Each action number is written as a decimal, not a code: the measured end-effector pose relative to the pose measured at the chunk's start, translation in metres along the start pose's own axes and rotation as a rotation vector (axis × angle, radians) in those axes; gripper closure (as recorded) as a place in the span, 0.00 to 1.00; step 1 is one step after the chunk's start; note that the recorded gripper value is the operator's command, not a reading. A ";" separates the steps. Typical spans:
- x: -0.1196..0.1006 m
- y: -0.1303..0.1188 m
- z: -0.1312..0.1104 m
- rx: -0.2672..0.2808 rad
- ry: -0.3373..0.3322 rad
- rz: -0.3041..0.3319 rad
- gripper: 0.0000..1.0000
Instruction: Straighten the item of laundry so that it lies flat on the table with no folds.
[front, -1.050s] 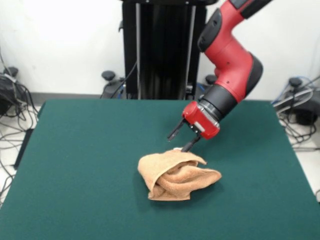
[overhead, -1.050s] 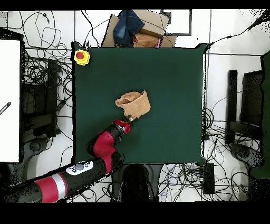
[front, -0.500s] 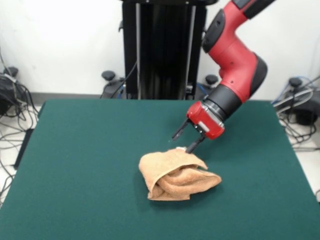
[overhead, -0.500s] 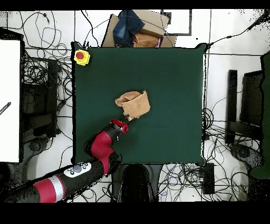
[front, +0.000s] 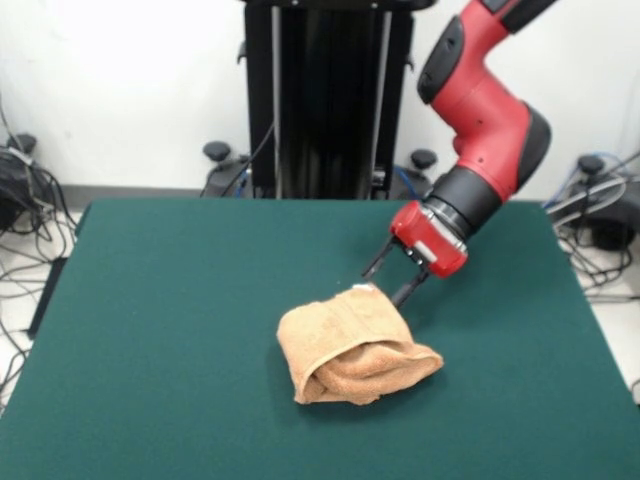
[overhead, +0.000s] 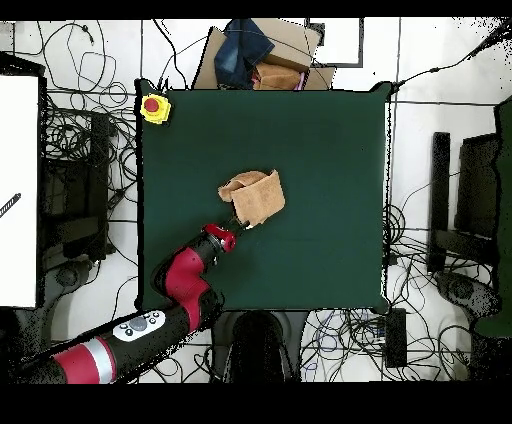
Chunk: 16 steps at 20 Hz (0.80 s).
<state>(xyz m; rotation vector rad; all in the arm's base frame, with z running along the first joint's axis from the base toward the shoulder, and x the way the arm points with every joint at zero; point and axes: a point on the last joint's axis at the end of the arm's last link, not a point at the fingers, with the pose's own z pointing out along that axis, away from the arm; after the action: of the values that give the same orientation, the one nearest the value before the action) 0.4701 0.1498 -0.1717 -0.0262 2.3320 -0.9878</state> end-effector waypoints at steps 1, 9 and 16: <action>0.000 0.000 0.000 0.001 0.000 0.003 0.00; 0.001 0.001 0.002 0.009 0.009 0.028 0.00; 0.006 -0.001 0.008 0.038 0.030 0.083 0.00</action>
<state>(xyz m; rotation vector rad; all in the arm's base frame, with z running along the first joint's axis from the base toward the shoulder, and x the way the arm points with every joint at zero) 0.4692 0.1424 -0.1786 0.1000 2.3209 -0.9968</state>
